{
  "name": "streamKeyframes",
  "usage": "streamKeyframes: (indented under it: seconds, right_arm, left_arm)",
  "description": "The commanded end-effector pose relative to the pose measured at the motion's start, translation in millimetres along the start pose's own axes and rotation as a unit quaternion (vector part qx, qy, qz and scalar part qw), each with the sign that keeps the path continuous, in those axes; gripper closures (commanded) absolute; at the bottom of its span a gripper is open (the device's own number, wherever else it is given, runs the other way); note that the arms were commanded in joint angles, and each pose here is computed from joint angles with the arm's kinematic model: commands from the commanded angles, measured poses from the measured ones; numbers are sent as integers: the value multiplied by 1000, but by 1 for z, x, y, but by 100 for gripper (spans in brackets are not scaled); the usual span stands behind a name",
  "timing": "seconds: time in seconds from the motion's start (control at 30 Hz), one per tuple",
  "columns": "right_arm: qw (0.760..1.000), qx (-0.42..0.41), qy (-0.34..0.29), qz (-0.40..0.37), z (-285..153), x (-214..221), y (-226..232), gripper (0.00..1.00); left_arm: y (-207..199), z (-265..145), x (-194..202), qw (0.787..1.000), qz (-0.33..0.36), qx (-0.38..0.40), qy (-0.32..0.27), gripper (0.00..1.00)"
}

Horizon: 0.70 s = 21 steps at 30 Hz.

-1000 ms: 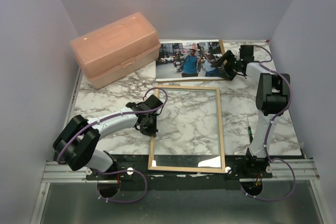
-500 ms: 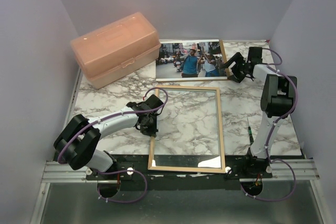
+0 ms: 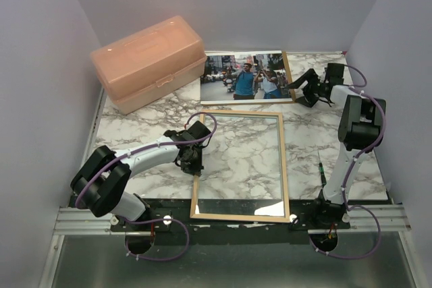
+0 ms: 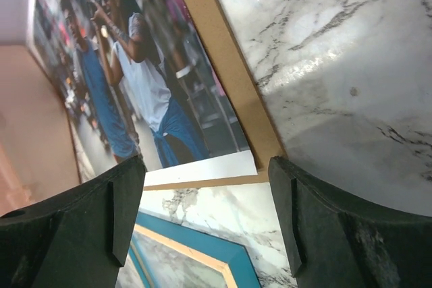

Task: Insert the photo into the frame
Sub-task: Pick up the photo at the center of the board.

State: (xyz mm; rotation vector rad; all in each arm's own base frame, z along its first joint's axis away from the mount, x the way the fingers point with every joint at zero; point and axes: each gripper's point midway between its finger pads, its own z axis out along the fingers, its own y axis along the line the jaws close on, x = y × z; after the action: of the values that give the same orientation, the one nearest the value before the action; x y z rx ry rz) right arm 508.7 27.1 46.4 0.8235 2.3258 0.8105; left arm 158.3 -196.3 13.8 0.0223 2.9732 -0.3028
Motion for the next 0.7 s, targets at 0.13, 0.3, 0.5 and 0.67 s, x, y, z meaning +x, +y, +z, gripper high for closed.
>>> streamKeyframes:
  seconds: [0.13,0.3,0.5,0.67]
  right_arm:
    - [992,-45,110,42,28,58,-14,19]
    - [991,-57,114,41,27,59,-5,19]
    - [984,-115,121,56,28,61,14,19]
    - [980,-139,126,63,39,64,21,19]
  left_arm:
    - [6,37,26,999,19,-14,39,100]
    - [4,37,26,999,21,-14,39,100]
    - [4,37,26,999,20,-14,40,100]
    - [2,38,27,999,23,-15,42,100]
